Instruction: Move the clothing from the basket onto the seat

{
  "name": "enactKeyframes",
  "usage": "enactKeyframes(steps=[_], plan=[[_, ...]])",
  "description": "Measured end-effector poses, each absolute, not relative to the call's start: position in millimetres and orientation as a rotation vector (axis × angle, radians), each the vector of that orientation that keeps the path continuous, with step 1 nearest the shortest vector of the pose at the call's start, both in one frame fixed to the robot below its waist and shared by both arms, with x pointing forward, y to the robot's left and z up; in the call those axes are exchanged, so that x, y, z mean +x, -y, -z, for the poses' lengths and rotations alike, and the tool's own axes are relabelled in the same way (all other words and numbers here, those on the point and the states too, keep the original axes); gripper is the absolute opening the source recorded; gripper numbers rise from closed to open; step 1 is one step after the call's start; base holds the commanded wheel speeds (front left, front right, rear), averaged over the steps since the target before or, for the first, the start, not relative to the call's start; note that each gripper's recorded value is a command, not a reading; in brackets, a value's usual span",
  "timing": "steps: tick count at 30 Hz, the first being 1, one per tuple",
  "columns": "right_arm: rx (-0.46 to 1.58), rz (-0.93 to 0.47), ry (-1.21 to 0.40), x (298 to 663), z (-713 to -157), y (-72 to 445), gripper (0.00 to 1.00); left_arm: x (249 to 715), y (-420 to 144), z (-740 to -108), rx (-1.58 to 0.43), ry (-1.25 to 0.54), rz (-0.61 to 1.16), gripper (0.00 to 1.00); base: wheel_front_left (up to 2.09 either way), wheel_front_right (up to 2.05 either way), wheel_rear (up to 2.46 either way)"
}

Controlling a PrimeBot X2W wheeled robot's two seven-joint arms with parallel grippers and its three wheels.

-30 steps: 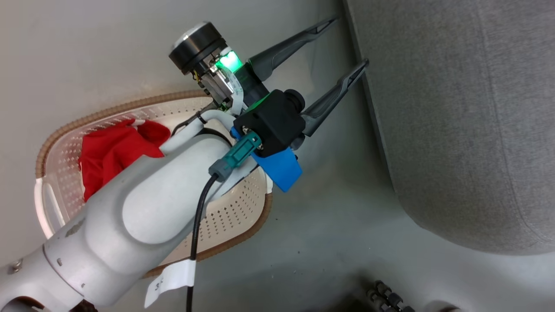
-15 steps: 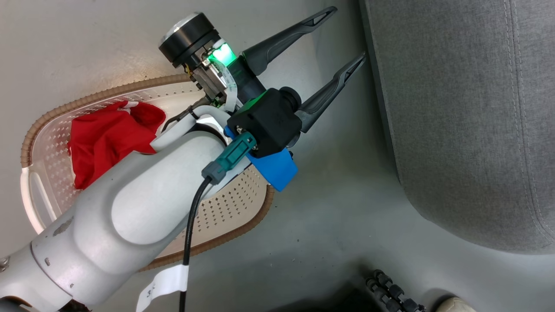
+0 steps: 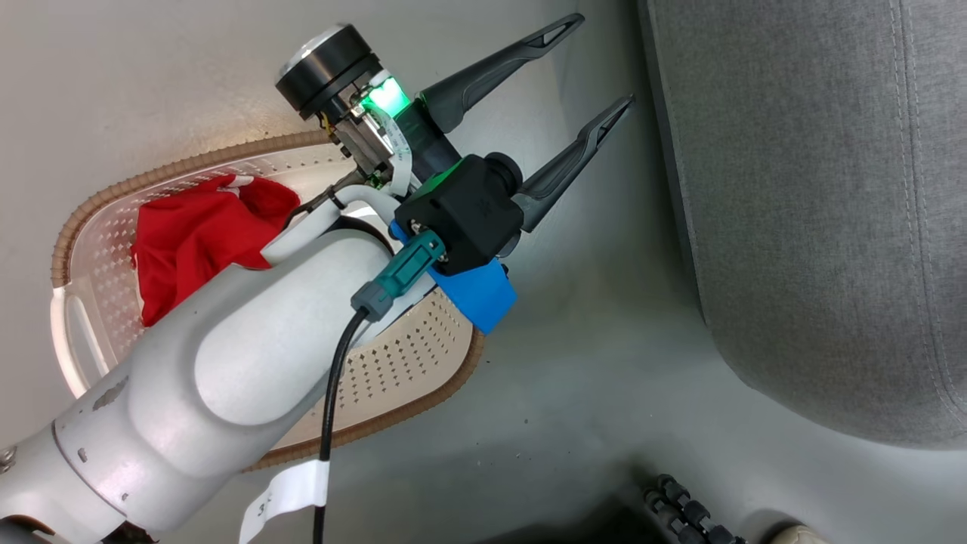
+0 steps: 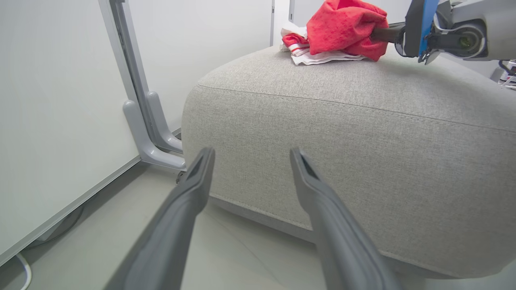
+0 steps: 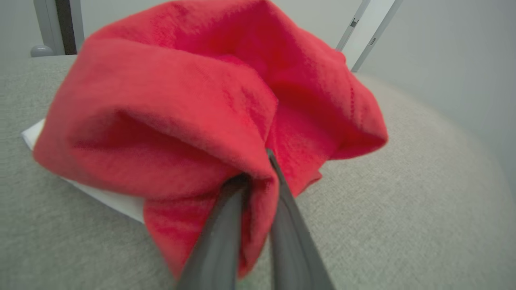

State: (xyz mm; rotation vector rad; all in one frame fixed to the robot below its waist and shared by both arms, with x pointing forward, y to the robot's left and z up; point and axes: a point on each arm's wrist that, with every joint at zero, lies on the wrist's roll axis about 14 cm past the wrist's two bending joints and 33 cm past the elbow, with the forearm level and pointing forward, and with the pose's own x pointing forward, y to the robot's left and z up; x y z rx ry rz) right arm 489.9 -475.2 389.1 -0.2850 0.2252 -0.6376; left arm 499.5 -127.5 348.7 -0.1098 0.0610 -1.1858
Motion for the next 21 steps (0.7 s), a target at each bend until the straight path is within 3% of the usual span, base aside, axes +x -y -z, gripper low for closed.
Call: enactKeyframes(steps=[14, 21], plan=[[-0.353, 0.529, -0.21, 453, -419, 444, 1.0, 498, 125, -398, -0.107, 0.006, 1.133, 1.0, 0.0, 0.0, 0.0], [-0.349, 0.425, -0.119, 450, -454, 407, 1.0, 498, 108, -433, -0.105, 0.02, 1.027, 1.0, 0.0, 0.0, 0.0]])
